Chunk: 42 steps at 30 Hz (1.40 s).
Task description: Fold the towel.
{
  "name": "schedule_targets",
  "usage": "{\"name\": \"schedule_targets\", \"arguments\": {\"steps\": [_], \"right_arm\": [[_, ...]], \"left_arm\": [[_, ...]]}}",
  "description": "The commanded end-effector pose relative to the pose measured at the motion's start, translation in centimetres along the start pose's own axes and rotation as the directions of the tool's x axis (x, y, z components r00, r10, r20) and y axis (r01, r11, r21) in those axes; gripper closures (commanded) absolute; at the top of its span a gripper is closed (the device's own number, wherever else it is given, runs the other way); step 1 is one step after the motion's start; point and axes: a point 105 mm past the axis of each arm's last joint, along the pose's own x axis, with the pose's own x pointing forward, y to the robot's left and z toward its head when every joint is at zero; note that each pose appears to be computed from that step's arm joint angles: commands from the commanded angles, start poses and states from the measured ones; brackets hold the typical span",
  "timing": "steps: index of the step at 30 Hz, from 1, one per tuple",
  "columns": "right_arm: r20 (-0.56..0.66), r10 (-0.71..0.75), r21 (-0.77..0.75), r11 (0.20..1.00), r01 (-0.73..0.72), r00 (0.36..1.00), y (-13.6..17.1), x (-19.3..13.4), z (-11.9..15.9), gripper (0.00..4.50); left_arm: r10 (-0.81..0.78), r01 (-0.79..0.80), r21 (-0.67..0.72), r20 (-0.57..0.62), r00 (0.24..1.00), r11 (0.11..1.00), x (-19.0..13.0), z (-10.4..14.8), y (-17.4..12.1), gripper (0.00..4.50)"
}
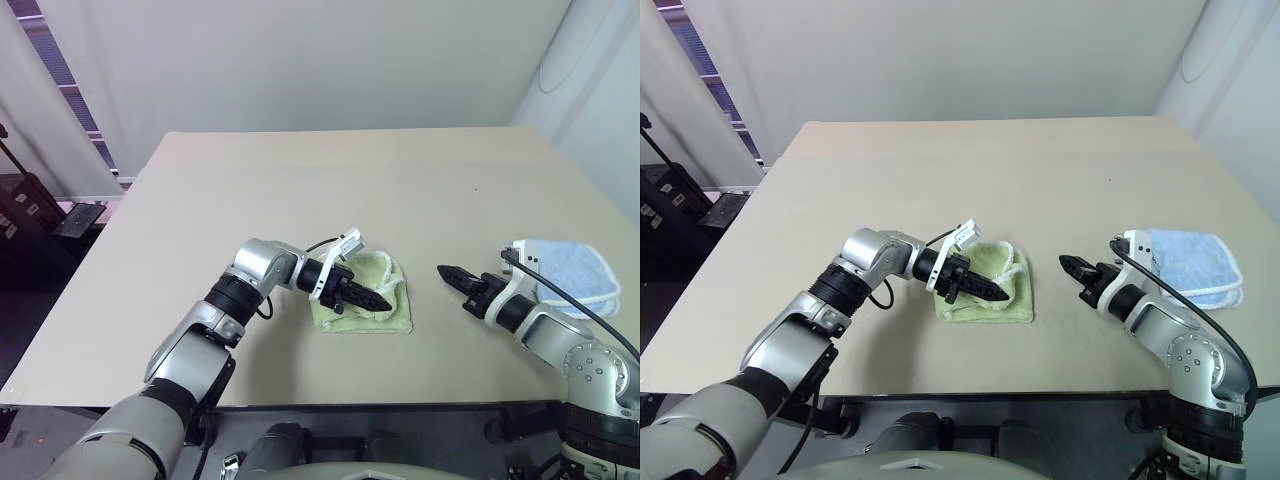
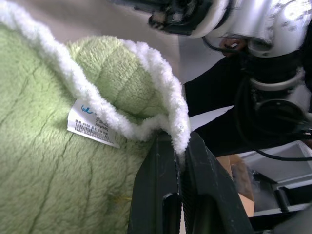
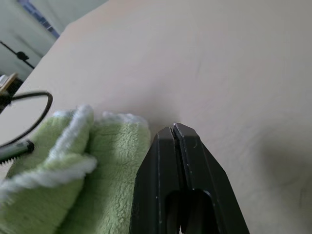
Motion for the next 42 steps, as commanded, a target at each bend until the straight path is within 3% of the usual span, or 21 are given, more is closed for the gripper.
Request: {"name": "schedule_targets", "arguments": {"steps": [1, 2, 6, 11, 13, 16, 19, 25, 30, 37, 42], "right_arm": [[0.068, 0.002, -0.024, 1.000, -0.001, 0.998, 0.2, -0.1, 1.8, 4.50], [0.070, 0.004, -0.024, 1.000, -0.002, 0.998, 0.3, -0.1, 1.9, 4.50], [0.075, 0.015, -0.035, 0.999, -0.013, 0.997, 0.4, 0.0, 2.3, 4.50], [0.135, 0.055, -0.044, 0.998, -0.049, 0.989, 0.9, -0.1, 3.8, 4.50], [0.156, 0.102, -0.074, 0.993, -0.092, 0.982, 1.8, -0.3, 4.4, 4.50], [0.183, 0.227, -0.188, 0.963, -0.193, 0.956, 4.9, -0.4, 5.3, 4.50], [0.134, 0.345, -0.247, 0.919, -0.306, 0.929, 7.7, -0.2, 5.0, 4.50], [0.061, 0.510, -0.309, 0.827, -0.470, 0.858, 11.7, 0.7, 5.2, 4.50], [-0.031, 0.545, -0.296, 0.795, -0.529, 0.838, 12.0, 2.2, 3.8, 4.50], [-0.127, 0.542, -0.215, 0.802, -0.557, 0.831, 10.3, 3.9, 0.7, 4.50], [-0.335, 0.436, -0.197, 0.835, -0.514, 0.835, 7.6, 4.8, -5.5, 4.50]], "left_arm": [[-0.046, 0.045, 0.026, 0.016, 0.999, 0.999, 0.0, 0.8, -0.8, 3.97], [-0.062, 0.061, 0.031, 0.025, 0.998, 0.998, 0.0, 0.9, -1.0, 3.77], [-0.086, 0.085, 0.022, 0.058, 0.995, 0.996, -0.3, 1.4, -1.6, 2.27], [-0.232, 0.221, 0.113, 0.097, 0.968, 0.969, -2.6, 3.3, -5.6, 0.46], [-0.270, 0.249, 0.148, 0.143, 0.952, 0.957, -3.9, 4.4, -6.9, 0.46], [-0.222, 0.150, 0.252, 0.287, 0.932, 0.956, -6.3, 7.0, -7.3, 0.46], [-0.148, 0.064, 0.248, 0.337, 0.930, 0.967, -8.2, 7.1, -6.5, 0.46], [-0.009, -0.067, 0.233, 0.314, 0.950, 0.970, -10.2, 4.3, -4.0, 2.51], [0.082, -0.154, 0.246, 0.279, 0.957, 0.957, -9.4, 1.9, -1.7, 4.36], [0.233, -0.338, 0.340, 0.314, 0.921, 0.878, -6.6, 1.0, 2.1, 4.47], [0.301, -0.358, 0.337, 0.210, 0.930, 0.871, -5.0, -3.7, 4.7, 4.47]]}}
